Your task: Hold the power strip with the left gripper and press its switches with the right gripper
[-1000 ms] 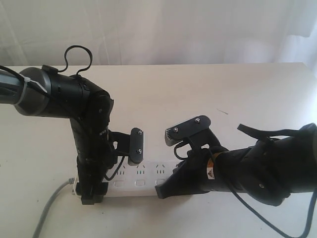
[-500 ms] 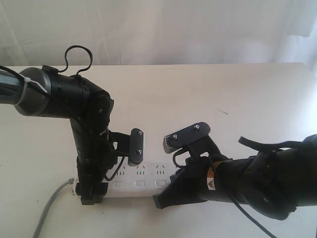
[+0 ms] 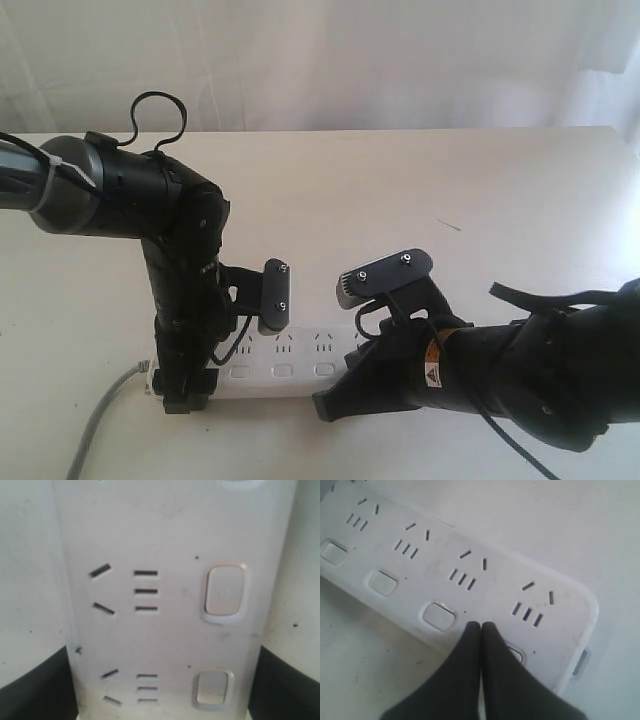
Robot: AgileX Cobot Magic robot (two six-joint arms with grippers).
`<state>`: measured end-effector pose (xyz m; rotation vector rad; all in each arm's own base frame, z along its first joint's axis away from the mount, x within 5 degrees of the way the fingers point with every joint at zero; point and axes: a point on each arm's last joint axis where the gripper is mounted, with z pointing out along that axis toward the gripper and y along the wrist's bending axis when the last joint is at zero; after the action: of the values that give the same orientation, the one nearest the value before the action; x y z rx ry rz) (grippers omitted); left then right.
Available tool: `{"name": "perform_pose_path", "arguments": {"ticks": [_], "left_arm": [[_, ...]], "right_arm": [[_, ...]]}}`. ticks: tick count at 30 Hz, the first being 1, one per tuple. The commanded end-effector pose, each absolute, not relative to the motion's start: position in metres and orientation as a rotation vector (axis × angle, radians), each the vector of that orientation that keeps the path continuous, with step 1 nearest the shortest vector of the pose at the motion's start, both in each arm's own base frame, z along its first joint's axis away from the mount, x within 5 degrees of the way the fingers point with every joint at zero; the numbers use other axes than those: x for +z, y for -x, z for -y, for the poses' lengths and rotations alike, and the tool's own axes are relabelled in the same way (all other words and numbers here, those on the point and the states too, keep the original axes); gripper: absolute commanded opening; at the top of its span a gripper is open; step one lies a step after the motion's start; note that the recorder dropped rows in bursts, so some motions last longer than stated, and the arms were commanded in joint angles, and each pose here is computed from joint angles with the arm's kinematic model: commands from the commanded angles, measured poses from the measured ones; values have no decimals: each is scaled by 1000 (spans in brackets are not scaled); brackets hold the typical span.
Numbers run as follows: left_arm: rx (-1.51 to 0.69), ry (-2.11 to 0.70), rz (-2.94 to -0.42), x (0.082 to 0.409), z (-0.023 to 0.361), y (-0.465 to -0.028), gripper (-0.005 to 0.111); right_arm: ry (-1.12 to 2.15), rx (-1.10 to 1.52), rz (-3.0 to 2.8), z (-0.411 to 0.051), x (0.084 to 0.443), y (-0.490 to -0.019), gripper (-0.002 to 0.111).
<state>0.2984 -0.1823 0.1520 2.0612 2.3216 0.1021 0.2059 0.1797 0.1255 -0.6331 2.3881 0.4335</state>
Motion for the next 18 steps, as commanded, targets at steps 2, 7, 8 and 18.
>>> {"name": "perform_pose_path", "arguments": {"ticks": [2, 7, 8, 18], "left_arm": [[58, -2071, -2387, 145, 182, -292, 0], [54, -2073, -2393, 145, 182, -291, 0], [54, -2075, -2394, 145, 182, -291, 0], [52, -2081, -2402, 145, 181, -290, 0]], "right_arm": [[667, 308, -2588, -158, 101, -188, 0], [654, 314, -2587, -158, 100, -187, 0], [648, 315, -2589, -158, 100, -187, 0], [569, 287, -2634, -147, 99, -192, 0]]}}
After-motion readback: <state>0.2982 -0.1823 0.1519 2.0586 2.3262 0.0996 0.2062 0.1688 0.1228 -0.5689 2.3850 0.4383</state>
